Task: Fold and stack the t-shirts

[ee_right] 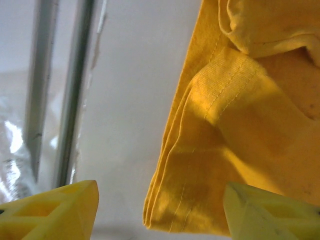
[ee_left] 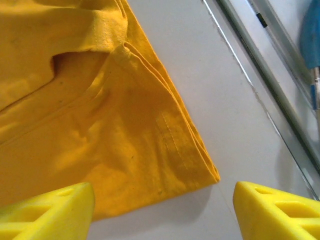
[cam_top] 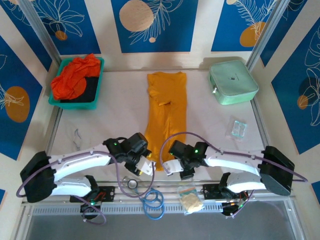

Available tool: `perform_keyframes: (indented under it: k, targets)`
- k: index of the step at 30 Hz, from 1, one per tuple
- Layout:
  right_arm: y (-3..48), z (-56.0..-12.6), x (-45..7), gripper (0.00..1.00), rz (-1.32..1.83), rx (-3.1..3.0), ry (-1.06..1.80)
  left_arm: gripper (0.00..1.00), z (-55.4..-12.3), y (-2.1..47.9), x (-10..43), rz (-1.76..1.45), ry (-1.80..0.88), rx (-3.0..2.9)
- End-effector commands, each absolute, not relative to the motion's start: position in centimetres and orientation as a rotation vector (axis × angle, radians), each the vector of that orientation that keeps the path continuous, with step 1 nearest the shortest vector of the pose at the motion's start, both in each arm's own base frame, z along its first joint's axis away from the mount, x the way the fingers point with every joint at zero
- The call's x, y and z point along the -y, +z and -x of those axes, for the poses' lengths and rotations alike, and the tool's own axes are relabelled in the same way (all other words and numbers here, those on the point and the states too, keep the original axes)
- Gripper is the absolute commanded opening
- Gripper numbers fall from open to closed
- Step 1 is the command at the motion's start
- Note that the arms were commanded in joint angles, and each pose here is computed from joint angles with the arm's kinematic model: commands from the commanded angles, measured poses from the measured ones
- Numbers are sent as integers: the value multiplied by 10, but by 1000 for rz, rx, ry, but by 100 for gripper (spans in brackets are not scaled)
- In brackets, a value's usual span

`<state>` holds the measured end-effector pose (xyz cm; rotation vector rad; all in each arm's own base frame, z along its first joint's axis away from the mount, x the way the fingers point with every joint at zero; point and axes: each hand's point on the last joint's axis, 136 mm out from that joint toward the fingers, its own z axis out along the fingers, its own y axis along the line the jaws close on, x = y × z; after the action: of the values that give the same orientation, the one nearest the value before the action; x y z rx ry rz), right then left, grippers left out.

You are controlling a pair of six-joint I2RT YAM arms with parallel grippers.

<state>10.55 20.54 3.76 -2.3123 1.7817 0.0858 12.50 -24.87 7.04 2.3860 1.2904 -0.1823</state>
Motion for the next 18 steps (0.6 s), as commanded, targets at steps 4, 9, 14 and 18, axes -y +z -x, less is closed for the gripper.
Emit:
perform_keyframes:
  k: [4,9,14,18]
  targets:
    - [26,-113,-198,67,2293,-1817,1,67,-120,54,256,-2460,-217,-1229]
    - [18,-113,-189,62,2310,-1866,-32,63,-115,39,249,-2537,-234,-1250]
    - [10,-115,-185,59,2332,-1911,-57,61,-120,28,248,-2576,-201,-1277]
    - [5,-112,-182,53,2351,-1944,-55,59,-129,18,246,-2615,-147,-1306]
